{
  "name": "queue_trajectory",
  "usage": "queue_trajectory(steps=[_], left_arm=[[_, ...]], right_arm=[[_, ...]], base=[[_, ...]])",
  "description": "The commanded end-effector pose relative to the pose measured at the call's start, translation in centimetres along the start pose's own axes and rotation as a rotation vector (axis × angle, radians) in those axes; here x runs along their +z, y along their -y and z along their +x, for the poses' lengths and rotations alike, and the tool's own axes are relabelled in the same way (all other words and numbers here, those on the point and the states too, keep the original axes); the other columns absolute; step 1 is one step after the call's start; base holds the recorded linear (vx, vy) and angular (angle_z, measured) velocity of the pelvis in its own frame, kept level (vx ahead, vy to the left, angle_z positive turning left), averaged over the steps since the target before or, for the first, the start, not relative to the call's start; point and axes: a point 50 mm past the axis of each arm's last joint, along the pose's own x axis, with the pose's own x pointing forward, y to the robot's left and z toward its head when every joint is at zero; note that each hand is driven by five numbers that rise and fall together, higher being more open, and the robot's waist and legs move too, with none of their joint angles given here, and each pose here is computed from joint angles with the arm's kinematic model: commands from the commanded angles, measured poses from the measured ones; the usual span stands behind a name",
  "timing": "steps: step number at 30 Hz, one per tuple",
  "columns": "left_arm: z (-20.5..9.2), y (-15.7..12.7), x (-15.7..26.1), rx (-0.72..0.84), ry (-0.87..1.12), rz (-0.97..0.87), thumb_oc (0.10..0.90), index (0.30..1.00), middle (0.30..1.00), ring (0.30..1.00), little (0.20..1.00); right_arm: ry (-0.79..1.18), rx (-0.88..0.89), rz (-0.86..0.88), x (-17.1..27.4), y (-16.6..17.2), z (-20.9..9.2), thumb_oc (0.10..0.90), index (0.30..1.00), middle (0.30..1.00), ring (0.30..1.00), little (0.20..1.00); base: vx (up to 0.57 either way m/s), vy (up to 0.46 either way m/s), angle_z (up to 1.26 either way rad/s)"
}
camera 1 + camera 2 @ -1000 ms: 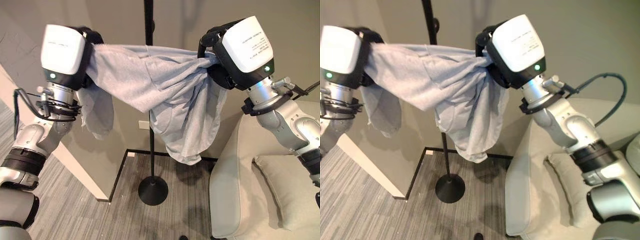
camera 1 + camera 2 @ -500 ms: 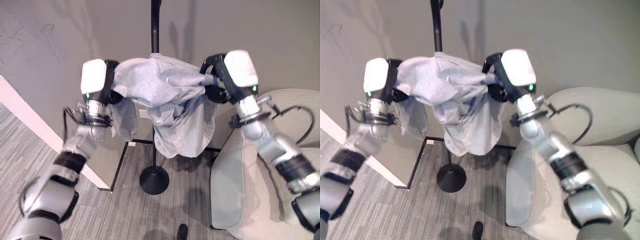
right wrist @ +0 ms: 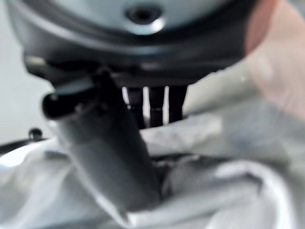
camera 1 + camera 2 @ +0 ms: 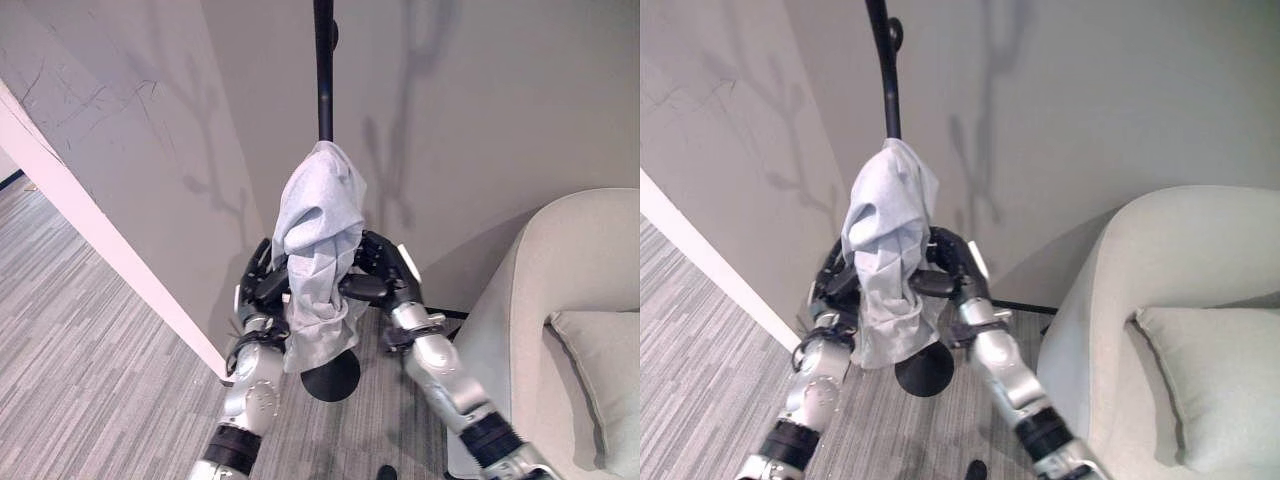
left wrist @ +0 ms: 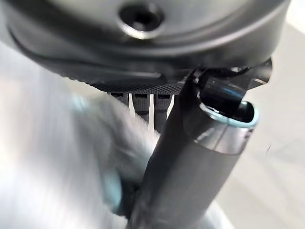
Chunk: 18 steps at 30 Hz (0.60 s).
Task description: Hang the clothes on the sofa on the clothes rack.
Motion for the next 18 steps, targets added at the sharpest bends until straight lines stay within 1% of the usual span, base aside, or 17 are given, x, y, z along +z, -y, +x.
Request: queue_trajectory(steps=[1,3,6,7,8,9,10,11,12,14,15,16,18], left_arm=[[1.3,1.1,3.7,-0.124,0.171,0.142,0.800,0.900,0.900,0.900,0.900],[1.0,0.6,4.0,-0.147,0.173,0.186,0.800,0.900,0.900,0.900,0.900],[0.1,-1.2,4.8,-0.174,0.181,0.290,0.800,0.900,0.900,0.900,0.900],[-0.3,-2.5,6.1,-0.228,0.203,0.461,0.800,0.900,0.900,0.900,0.900],[-0.3,-2.5,6.1,-0.229,0.203,0.462,0.800,0.900,0.900,0.900,0.900],[-0.8,-3.9,7.5,-0.285,0.221,0.609,0.800,0.900,0.900,0.900,0.900],[-1.1,-4.6,8.3,-0.313,0.226,0.670,0.800,0.900,0.900,0.900,0.900],[-1.1,-4.6,8.3,-0.314,0.226,0.671,0.800,0.900,0.900,0.900,0.900],[-1.2,-5.1,8.7,-0.326,0.222,0.712,0.800,0.900,0.900,0.900,0.900],[-1.7,-6.8,10.5,-0.366,0.209,0.841,0.800,0.900,0.900,0.900,0.900],[-1.7,-6.8,10.5,-0.368,0.207,0.841,0.800,0.900,0.900,0.900,0.900],[-2.0,-7.3,10.8,-0.387,0.194,0.884,0.800,0.900,0.900,0.900,0.900],[-2.3,-8.1,11.1,-0.395,0.173,0.912,0.800,0.900,0.900,0.900,0.900]], right_arm=[[0.181,0.027,-0.039,3.6,0.9,1.3,0.800,0.900,0.900,0.900,0.900],[0.216,0.038,-0.140,4.8,2.2,0.9,0.800,0.900,0.900,0.900,0.900],[0.276,0.053,-0.303,6.9,4.3,0.4,0.800,0.900,0.900,0.900,0.900],[0.326,0.073,-0.398,8.7,5.7,-0.2,0.800,0.900,0.900,0.900,0.900],[0.326,0.072,-0.397,8.7,5.7,-0.2,0.800,0.900,0.900,0.900,0.900],[0.369,0.096,-0.447,10.3,6.9,-1.0,0.800,0.900,0.900,0.900,0.900],[0.380,0.101,-0.469,11.0,7.7,-1.5,0.800,0.900,0.900,0.900,0.900],[0.380,0.101,-0.469,11.0,7.7,-1.5,0.800,0.900,0.900,0.900,0.900],[0.385,0.102,-0.478,11.3,8.2,-1.8,0.800,0.900,0.900,0.900,0.900],[0.388,0.139,-0.532,12.6,9.7,-3.1,0.800,0.900,0.900,0.900,0.900],[0.387,0.139,-0.531,12.6,9.8,-3.2,0.800,0.900,0.900,0.900,0.900],[0.379,0.154,-0.532,13.0,10.4,-3.7,0.800,0.900,0.900,0.900,0.900],[0.356,0.167,-0.517,13.0,11.3,-4.3,0.800,0.900,0.900,0.900,0.900]], base=[[0.02,0.011,-0.04],[0.01,0.006,-0.02],[0.01,0.007,0.04],[0.00,0.012,-0.05],[0.01,0.019,-0.06],[0.03,0.015,-0.03],[0.02,0.014,-0.04],[0.02,0.007,-0.03],[0.00,0.013,-0.07],[0.01,0.018,-0.08],[0.00,0.017,-0.04],[0.00,0.018,-0.06],[-0.01,0.023,-0.07]])
